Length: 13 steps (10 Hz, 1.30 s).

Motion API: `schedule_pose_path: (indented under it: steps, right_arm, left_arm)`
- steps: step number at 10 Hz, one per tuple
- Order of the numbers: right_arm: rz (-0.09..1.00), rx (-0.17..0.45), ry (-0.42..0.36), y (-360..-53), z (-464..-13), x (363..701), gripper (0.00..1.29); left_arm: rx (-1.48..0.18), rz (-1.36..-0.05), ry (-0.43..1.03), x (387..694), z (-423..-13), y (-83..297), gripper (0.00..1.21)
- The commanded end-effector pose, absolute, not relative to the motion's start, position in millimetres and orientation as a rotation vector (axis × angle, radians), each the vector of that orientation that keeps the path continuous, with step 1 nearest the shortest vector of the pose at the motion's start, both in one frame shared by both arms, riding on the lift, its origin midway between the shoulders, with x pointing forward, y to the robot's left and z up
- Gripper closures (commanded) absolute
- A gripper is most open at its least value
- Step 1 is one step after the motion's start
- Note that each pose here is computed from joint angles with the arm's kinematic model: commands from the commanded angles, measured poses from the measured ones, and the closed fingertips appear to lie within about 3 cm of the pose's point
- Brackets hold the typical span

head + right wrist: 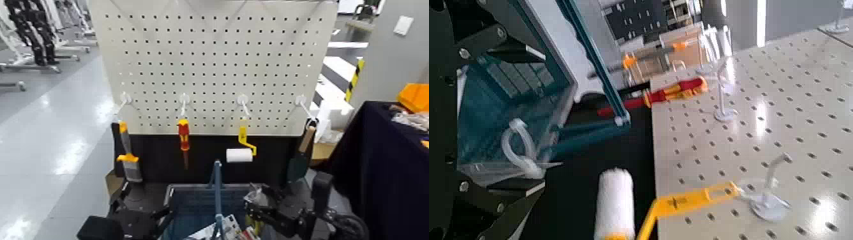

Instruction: Put the yellow pliers into the crate.

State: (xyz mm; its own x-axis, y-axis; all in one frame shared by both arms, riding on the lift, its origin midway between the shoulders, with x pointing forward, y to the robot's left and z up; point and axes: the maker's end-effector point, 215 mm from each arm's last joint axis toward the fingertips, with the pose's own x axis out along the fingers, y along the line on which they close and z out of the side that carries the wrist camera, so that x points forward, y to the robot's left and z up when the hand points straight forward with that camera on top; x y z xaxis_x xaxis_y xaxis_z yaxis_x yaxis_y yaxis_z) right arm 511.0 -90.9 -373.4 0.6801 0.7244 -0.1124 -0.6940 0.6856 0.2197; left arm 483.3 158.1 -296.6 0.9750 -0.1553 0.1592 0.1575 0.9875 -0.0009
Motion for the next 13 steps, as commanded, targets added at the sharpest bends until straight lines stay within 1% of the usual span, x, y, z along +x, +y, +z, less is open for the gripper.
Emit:
schedule_pose_path:
  steps: [1, 2, 5, 7, 8, 9, 11, 12, 13]
  right_arm:
    - [0.723, 0.117, 0.107, -102.1, -338.9, 510.3, 0.1]
    - [0.702, 0.099, 0.069, -104.5, -326.4, 508.9, 0.1]
    - [0.465, 0.063, -0.01, -139.8, -309.0, 493.3, 0.11]
    - [0.309, 0.094, -0.033, -162.6, -315.0, 474.7, 0.11]
    - [0.232, 0.096, -0.029, -170.3, -321.2, 463.6, 0.11]
    - [0.164, 0.08, -0.027, -178.4, -328.8, 452.6, 0.13]
    - [0.083, 0.093, 0.026, -183.4, -351.8, 431.0, 0.15]
    - [0.075, 0.097, 0.051, -180.4, -358.7, 427.1, 0.15]
    - [0.083, 0.089, 0.04, -181.1, -355.0, 427.4, 0.15]
  left_arm:
    - [-0.015, -0.155, -0.158, 482.9, -297.3, 159.6, 0.14]
    - [-0.014, -0.156, -0.157, 482.3, -298.0, 158.7, 0.14]
    - [-0.018, -0.144, -0.153, 478.8, -300.0, 162.4, 0.14]
    - [-0.021, -0.126, -0.152, 474.5, -302.1, 167.1, 0.14]
    - [-0.026, -0.114, -0.15, 471.3, -303.6, 168.7, 0.14]
    - [-0.03, -0.103, -0.145, 467.5, -306.4, 170.0, 0.14]
    - [-0.033, -0.078, -0.133, 460.0, -312.1, 175.5, 0.14]
    - [-0.037, -0.064, -0.125, 456.2, -315.9, 177.3, 0.14]
    - [-0.038, -0.056, -0.122, 454.3, -317.4, 178.4, 0.14]
